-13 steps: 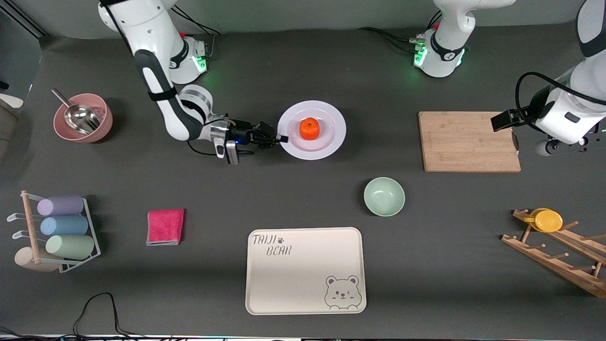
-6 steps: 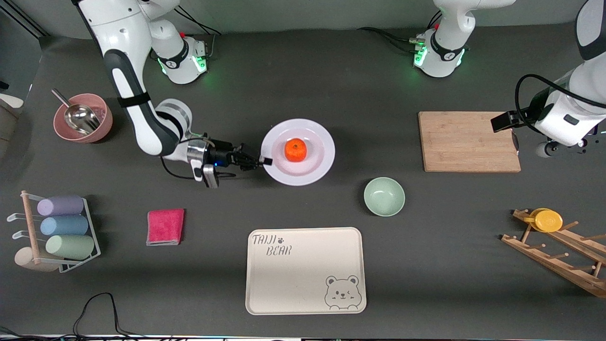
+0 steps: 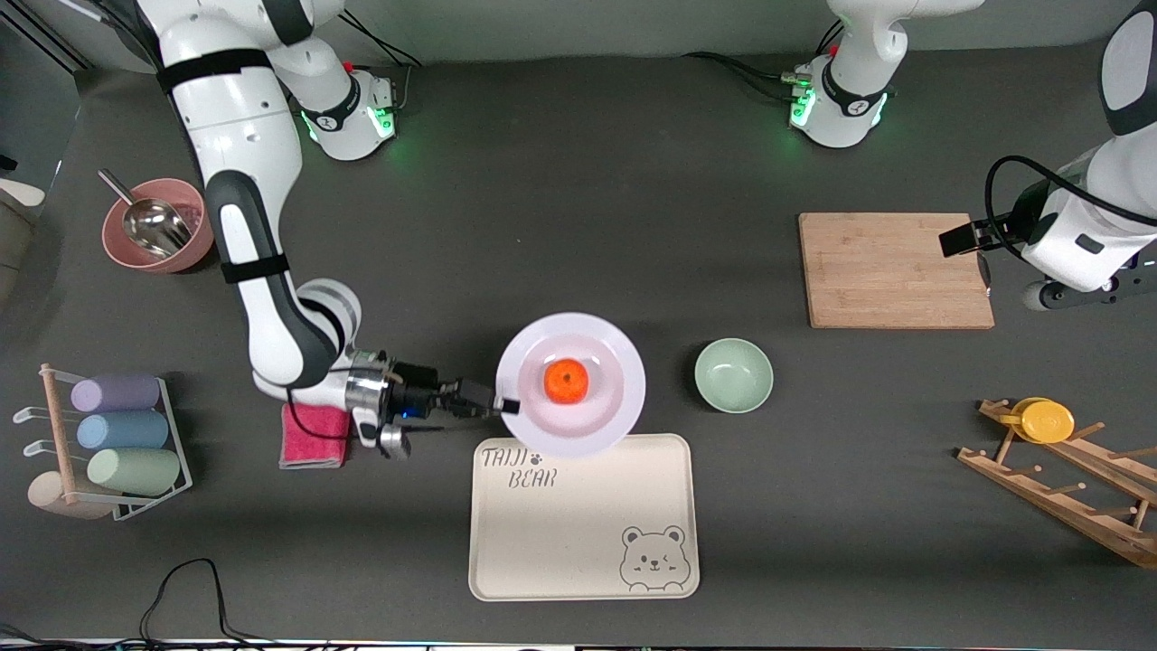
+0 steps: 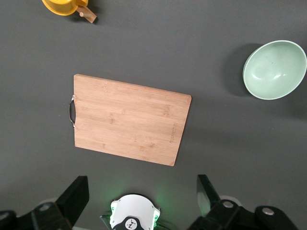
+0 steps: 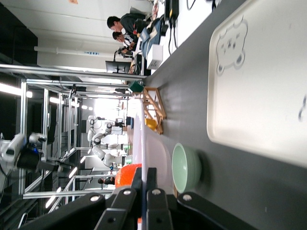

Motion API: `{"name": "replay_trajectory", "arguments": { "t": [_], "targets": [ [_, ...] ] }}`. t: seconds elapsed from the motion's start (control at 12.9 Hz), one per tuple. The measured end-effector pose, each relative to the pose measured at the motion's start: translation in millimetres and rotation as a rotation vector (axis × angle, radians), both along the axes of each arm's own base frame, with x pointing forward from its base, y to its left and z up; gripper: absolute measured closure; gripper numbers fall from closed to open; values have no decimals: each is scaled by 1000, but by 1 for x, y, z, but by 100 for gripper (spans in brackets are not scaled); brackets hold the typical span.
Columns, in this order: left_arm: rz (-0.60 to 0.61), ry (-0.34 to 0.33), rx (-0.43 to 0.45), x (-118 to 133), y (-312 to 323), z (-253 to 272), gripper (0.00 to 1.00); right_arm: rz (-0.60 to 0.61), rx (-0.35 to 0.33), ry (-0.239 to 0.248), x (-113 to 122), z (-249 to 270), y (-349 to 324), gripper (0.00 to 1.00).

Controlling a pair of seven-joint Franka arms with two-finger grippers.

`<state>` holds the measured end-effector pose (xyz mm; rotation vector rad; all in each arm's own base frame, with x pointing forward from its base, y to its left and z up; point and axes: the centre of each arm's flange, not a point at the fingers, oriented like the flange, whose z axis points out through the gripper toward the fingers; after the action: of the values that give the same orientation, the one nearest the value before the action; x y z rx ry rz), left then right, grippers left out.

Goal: Place orange and plate with both arms
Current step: 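Slide the plate with the orange onto the bear placemat using the right gripper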

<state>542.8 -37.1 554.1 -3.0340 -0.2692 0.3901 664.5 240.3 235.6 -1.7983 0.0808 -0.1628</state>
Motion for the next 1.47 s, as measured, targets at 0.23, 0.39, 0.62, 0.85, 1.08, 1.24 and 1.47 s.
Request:
{"name": "replay_trajectory", "arguments": {
  "t": [0.23,0.39,0.62,0.85,1.08,1.24,1.47],
  "targets": [
    [9,0,0,0,5,0,0,-16,2,5,49,0,2,96],
    [9,5,1,0,5,0,0,-40,-6,-17,76,-9,-1,96],
    [9,6,1,-1,5,0,0,-73,-29,-37,95,-28,0,96],
    [10,10,1,-1,6,-1,0,-96,-57,-30,97,-50,-1,96],
    [10,10,1,-1,6,-1,0,-115,-88,-6,93,-81,-5,96],
    [10,11,1,-1,6,-1,0,-106,-108,-19,88,-101,-7,96],
    [10,11,1,-1,6,-1,0,-102,-114,-60,78,-140,-8,96]
  ]
}}
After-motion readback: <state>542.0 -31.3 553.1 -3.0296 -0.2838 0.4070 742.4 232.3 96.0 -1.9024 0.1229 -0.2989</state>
